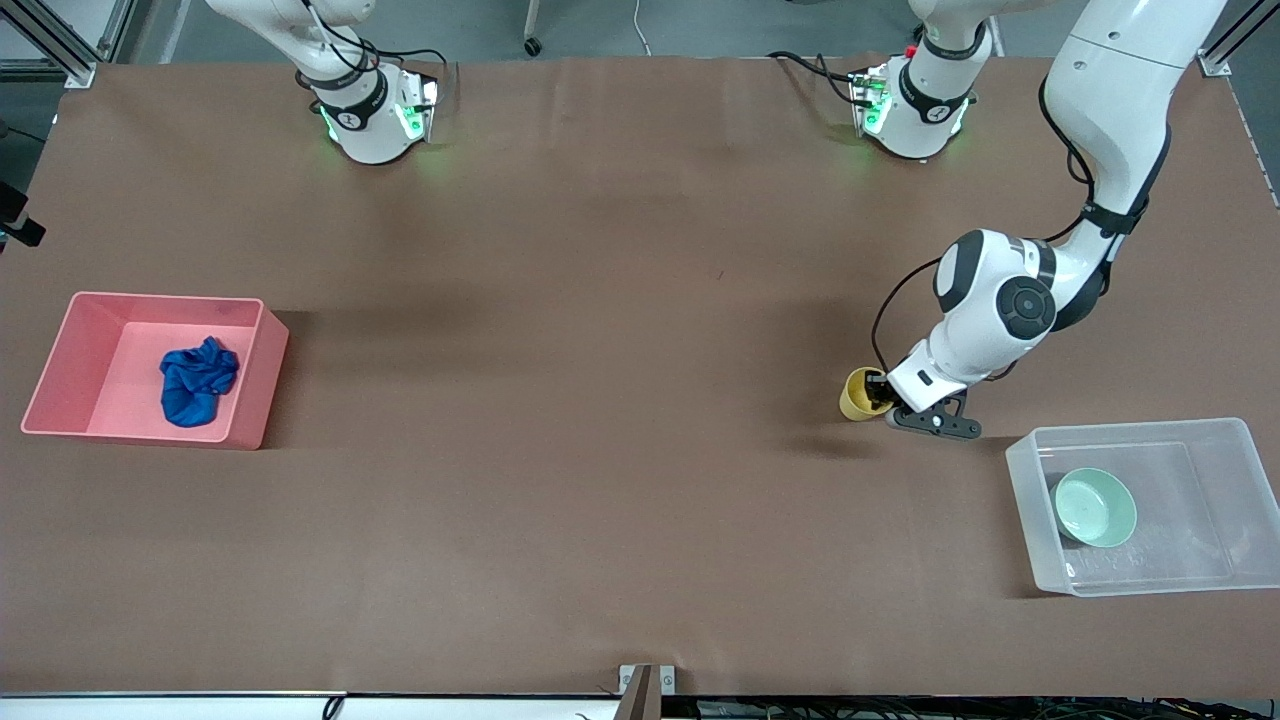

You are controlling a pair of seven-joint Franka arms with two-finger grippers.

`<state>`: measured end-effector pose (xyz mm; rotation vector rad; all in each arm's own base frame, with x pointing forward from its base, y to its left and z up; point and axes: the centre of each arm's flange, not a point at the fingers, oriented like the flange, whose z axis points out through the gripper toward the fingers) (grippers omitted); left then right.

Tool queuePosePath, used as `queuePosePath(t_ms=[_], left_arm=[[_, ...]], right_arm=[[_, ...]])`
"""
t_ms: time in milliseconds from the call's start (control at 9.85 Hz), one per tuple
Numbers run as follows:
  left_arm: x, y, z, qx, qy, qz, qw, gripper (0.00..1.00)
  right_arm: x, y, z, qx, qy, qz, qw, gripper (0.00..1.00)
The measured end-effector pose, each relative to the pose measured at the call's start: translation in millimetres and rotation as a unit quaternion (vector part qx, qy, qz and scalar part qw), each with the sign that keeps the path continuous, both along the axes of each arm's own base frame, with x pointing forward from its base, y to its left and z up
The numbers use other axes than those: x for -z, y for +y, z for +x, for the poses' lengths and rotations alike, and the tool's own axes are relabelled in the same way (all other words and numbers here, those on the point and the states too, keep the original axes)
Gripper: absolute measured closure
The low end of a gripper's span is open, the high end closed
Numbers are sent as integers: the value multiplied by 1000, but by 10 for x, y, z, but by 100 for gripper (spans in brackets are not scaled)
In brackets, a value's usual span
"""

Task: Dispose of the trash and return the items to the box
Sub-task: 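Move the left gripper to the yellow cup and grasp it, then carry the yellow cup into the clear box onto the green bowl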

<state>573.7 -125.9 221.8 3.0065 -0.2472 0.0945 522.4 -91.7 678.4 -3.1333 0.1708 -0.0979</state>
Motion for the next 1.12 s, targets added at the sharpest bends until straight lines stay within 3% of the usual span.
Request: queuePosePath(t_ms=[102,305,711,914,1117], left_arm=[[-109,59,71,-6,-14,0,1000,96],[-673,424,329,-26,-45,11,999,96],[-1959,1277,1003,-6,-51,32,998,96],[-2031,2047,1277,9,-73,30,997,96],[-1764,2723,1442,36,-79,33,996,96]], right_arm=[[1,0,0,0,0,0,1000,0],[4,1,2,0,1,0,1000,0],[10,1,5,-1,2,0,1000,0],[13,0,6,0,2,0,1000,0],[15,0,8,-1,2,0,1000,0]])
